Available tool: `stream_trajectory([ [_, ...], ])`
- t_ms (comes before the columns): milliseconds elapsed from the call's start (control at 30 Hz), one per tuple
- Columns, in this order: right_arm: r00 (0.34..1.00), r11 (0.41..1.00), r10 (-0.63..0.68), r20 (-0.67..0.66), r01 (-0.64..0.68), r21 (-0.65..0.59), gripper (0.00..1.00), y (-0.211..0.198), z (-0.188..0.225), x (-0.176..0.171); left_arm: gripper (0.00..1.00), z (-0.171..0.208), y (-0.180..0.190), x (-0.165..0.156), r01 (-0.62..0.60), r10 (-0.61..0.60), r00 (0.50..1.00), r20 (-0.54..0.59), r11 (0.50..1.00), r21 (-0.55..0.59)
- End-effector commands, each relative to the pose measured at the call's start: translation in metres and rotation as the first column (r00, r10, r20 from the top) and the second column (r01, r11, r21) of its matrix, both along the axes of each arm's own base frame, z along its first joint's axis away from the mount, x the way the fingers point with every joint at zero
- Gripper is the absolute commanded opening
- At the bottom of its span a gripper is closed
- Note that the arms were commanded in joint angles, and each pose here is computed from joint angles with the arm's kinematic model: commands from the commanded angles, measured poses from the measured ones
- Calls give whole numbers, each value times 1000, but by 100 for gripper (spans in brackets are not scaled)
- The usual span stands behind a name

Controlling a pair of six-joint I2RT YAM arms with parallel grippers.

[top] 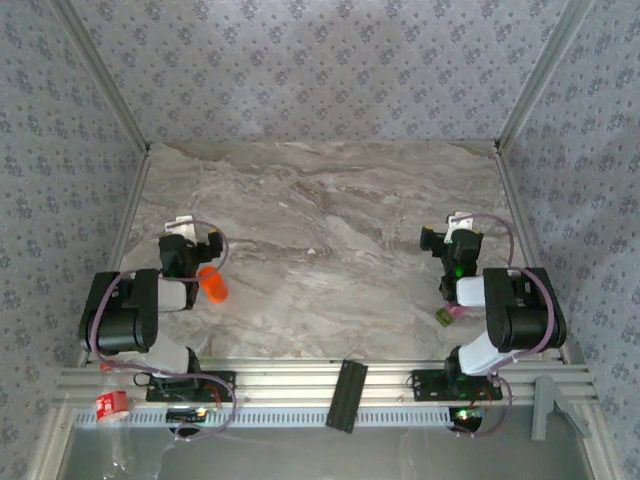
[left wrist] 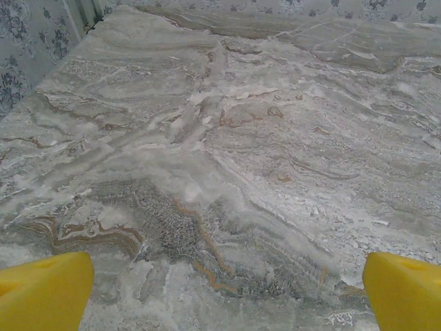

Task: Sort the pills into containers

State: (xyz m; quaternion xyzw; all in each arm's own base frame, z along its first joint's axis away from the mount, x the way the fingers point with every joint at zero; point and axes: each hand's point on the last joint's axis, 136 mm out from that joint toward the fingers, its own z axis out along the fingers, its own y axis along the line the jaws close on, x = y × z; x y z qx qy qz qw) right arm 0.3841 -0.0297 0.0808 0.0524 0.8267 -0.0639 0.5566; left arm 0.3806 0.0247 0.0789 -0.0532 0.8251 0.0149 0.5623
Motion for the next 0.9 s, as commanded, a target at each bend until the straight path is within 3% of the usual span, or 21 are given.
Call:
stream_trajectory([
  [0,1000,1000,11,5,-11,-12,100,-1,5,4,100,13,1,9,-4,4,999,33,1000,-13],
  [267,1000,1000,12,6,-11,-12,100,0,5,4,100,10,-9,16,61,-61,998,-11,998,-11],
  [867,1000,1000,18,13,-18,-2,100,0,7,4,100,10,-10,17,57,-57,998,-16,998,3],
])
